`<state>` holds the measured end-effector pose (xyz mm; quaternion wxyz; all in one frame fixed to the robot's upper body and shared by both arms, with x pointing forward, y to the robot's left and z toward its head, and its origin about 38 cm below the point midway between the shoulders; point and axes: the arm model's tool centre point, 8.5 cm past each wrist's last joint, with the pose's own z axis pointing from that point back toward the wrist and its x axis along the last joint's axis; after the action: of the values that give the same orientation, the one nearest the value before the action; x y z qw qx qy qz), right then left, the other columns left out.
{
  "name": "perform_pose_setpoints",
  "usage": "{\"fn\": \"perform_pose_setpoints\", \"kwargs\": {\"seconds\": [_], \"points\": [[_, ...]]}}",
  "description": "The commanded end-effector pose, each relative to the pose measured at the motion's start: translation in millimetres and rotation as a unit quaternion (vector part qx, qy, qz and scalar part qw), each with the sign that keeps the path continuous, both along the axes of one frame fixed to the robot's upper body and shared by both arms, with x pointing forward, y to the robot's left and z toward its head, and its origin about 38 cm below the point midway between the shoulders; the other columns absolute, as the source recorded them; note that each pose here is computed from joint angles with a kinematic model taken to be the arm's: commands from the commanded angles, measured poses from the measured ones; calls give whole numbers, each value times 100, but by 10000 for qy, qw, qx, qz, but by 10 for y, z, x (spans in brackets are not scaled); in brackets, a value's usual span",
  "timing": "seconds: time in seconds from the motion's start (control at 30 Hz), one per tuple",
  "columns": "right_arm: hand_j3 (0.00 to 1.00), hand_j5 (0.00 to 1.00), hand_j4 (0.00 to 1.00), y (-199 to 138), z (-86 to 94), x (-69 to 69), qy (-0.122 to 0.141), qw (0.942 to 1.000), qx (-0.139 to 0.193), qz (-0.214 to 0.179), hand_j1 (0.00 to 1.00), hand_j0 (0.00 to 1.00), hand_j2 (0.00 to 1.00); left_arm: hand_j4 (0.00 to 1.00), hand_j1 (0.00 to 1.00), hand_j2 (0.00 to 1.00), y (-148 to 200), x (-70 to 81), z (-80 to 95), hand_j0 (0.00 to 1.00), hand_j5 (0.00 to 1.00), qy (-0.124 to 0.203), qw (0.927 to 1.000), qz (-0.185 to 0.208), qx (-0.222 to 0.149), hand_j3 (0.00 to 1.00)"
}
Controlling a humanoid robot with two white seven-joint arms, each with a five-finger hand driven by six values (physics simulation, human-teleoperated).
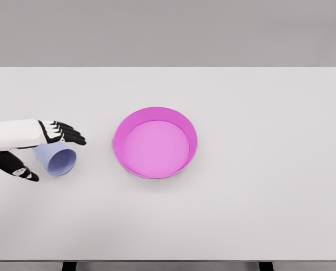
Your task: Flip the cup with left arm and place it on the plate
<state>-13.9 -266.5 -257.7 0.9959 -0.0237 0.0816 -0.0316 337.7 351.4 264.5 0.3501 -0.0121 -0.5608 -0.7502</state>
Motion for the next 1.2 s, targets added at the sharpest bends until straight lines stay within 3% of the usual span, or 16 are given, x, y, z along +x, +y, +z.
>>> {"fn": "perform_pose_setpoints", "kwargs": {"seconds": [0.0, 0.07, 0.17, 0.27, 0.4, 0.77, 0.83, 1.17], "points": [[100, 100, 100, -6, -2, 16, -24, 10000, -3, 62, 100, 100, 100, 100, 100, 100, 13, -6, 13, 100, 100, 27, 10000, 22, -5, 100], [100, 100, 100, 1, 4, -37, 47, 10000, 2, -6, 100, 100, 100, 100, 100, 100, 89, 82, 102, 100, 100, -103, 9998, 167, -16, 100], [100, 100, 100, 0, 2, -11, 17, 10000, 1, -3, 100, 100, 100, 100, 100, 100, 304, 214, 127, 100, 100, -170, 9984, 536, 53, 100], [100, 100, 100, 2, 3, -32, 39, 10000, 2, -13, 100, 100, 100, 100, 100, 100, 262, 155, -121, 100, 100, 130, 9987, 438, 229, 100], [100, 100, 100, 2, 3, -22, 31, 10000, 2, -12, 100, 100, 100, 100, 100, 100, 191, 178, -183, 100, 100, 97, 9990, 357, 252, 100], [100, 100, 100, 3, 3, -22, 30, 10000, 3, -20, 100, 100, 100, 100, 100, 100, 266, 375, -432, 100, 100, 192, 9974, 690, 117, 100], [100, 100, 100, 3, 3, -22, 30, 10000, 3, -20, 100, 100, 100, 100, 100, 100, 218, 381, -531, 100, 100, 157, 9975, 607, 337, 100], [100, 100, 100, 2, 3, -22, 31, 10000, 2, -12, 100, 100, 100, 100, 100, 100, 292, 401, -565, 100, 100, 177, 9964, 704, 449, 100]]}}
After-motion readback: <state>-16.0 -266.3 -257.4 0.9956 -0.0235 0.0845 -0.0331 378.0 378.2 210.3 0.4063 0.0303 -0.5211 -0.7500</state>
